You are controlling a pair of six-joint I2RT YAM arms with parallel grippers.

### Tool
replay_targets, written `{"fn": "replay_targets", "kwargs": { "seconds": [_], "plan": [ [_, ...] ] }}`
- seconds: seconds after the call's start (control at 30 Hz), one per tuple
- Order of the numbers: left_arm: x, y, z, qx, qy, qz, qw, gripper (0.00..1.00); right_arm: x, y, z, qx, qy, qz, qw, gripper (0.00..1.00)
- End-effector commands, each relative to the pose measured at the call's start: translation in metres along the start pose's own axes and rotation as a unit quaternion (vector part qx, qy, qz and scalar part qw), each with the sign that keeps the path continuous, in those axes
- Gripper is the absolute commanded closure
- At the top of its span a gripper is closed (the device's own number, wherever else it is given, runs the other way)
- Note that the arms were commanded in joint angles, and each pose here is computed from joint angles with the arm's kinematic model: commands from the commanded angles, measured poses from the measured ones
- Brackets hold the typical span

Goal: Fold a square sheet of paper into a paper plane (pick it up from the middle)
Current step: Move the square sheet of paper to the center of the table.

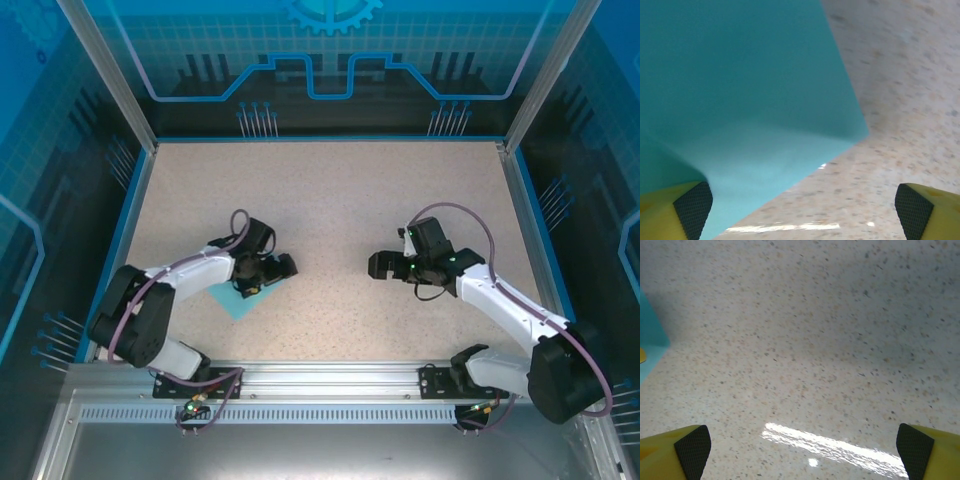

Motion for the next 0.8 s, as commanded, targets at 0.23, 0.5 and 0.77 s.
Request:
{"fn": "replay_targets", "kwargs": {
  "seconds": [0.23,0.5,0.77],
  "plan": [
    [-0.111,-0.031,-0.054,0.073,-0.124,-0.094,0.985,0.02,-0.019,0.006,-0.012,0.011,-0.032,-0.042,0.999,0.01],
    [-0.107,0.022,-0.026,-0.052,-0.118,-0.104,0.986,0.01,0.012,0.0,0.008,-0.001,-0.042,0.059,0.997,0.07],
    [-0.008,0.071,0.013,-0.181,-0.013,-0.03,0.983,0.01,0.097,-0.049,0.039,0.071,0.022,0.125,0.989,0.23]
  ]
}}
Point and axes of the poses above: each hand's point on the last joint's axis, 136 mm out from that joint toward the fingers, its own y axis back along the fingers, its own x axis along the line the jaws close on, z = x × y, the point moved 3 cm from there along y, back along the fingers, and after that the axes turned 3 degrees about y, right-handed, at the moved point
